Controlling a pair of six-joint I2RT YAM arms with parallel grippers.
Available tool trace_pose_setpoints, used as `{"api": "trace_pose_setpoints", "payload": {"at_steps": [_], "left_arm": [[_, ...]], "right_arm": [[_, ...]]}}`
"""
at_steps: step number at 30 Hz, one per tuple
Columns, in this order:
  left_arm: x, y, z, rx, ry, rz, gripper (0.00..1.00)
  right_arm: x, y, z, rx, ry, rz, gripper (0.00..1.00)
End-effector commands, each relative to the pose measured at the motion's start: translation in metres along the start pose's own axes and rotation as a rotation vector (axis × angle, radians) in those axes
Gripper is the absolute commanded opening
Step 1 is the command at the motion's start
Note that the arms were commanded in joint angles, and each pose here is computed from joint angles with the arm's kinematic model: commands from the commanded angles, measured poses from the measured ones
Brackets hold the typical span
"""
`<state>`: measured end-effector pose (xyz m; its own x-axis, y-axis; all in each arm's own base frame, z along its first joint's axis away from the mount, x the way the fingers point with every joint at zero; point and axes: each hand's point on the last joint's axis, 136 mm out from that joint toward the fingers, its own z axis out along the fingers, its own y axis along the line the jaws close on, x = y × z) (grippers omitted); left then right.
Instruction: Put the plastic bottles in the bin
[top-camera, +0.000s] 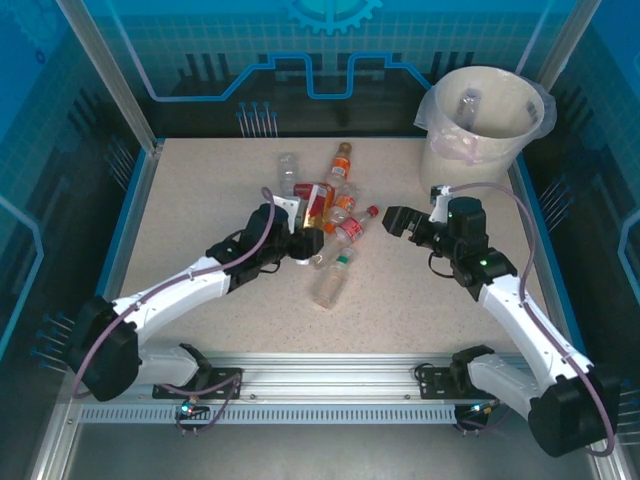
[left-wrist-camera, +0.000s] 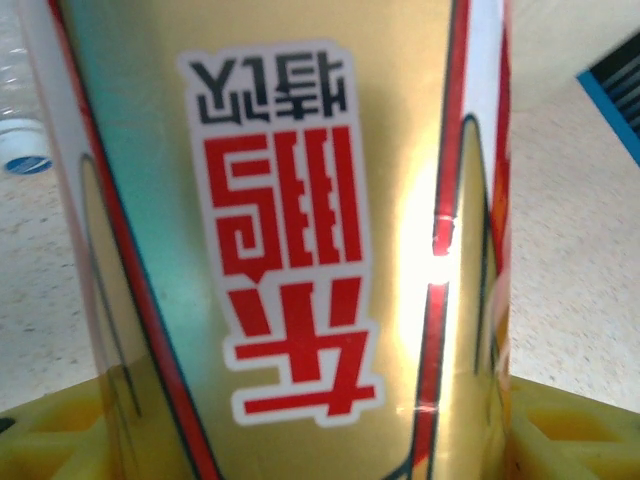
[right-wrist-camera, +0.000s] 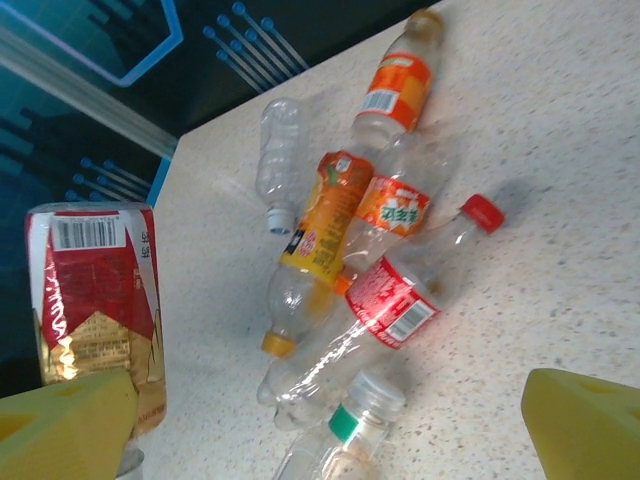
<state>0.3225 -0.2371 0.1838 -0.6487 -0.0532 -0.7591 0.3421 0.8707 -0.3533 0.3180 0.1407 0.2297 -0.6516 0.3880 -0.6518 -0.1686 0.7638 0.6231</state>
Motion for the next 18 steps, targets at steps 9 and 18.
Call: {"api": "trace_pose_setpoints", "payload": {"at_steps": [9, 18], "left_arm": [[-0.017, -0.086, -0.027, 0.179, -0.089, 0.312, 0.50], [-0.017, -0.122, -0.021, 0.216, -0.093, 0.414, 0.50]], "right_arm": [[-0.009, 0.098, 0.007, -0.357, 0.058, -0.161, 1.00], [-0.008, 0.120, 0.003, -0.474, 0.049, -0.185, 1.00]]}}
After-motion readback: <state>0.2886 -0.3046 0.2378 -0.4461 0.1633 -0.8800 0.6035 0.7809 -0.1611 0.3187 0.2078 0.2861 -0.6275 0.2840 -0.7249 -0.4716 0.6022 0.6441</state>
